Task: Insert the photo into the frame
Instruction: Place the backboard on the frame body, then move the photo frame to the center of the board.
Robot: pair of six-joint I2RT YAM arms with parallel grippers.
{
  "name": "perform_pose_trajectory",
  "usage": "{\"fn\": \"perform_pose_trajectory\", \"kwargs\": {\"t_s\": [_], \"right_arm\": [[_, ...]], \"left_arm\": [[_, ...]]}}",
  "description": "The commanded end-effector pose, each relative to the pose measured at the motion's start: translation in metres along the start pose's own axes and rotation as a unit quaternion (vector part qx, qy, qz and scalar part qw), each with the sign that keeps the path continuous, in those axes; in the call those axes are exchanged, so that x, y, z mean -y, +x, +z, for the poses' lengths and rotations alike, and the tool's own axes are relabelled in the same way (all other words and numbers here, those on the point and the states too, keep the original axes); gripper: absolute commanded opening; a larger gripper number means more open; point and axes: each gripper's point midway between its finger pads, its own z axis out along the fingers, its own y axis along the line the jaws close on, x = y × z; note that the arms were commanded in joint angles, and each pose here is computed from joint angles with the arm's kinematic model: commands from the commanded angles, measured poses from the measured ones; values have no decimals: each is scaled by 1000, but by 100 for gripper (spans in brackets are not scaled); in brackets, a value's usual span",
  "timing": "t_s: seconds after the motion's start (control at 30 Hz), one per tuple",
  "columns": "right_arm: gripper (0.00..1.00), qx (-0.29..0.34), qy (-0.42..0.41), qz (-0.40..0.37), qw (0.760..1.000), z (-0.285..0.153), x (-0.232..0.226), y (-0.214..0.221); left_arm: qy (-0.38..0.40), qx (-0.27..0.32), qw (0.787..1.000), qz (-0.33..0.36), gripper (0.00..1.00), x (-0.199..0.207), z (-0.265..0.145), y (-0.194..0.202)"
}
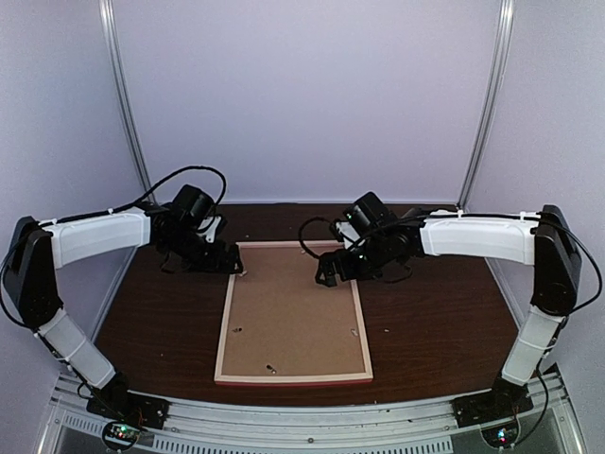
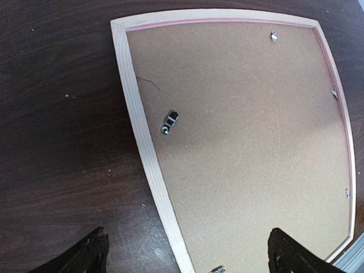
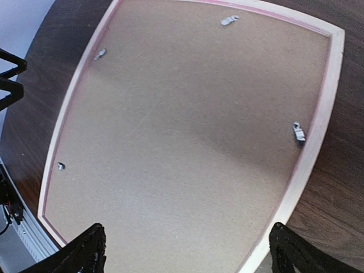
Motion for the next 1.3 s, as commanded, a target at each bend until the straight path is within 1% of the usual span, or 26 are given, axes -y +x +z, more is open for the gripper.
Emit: {"fn": "perform_pose_trajectory", "kwargs": {"t_s": [0.0,0.17,0.4,0.57,0.9,1.13,1.27], "right_arm": [[100,-8,72,-6,997,-9,35,5],[100,-21,84,14,996,-2,54,14],[96,-43,69,34,996,15,64,29],[93,-58,55,42,996,29,64,37],[90,-74,51,52,995,44,68,47],[87,-79,50,59,994,47,71,56],[85,-81,58,61,993,46,75,60]], "left_arm": [[22,-22,999,-6,98,-1,12,6],[30,-51,998,-9,97,-3,30,14],[19,-80,997,-15,88,-16,50,26],[27,-96,995,-12,74,-16,63,34],[53,-116,992,-16,54,-11,80,46],[94,-123,988,-23,37,1,83,53],[98,-129,987,-12,31,10,85,59]]}}
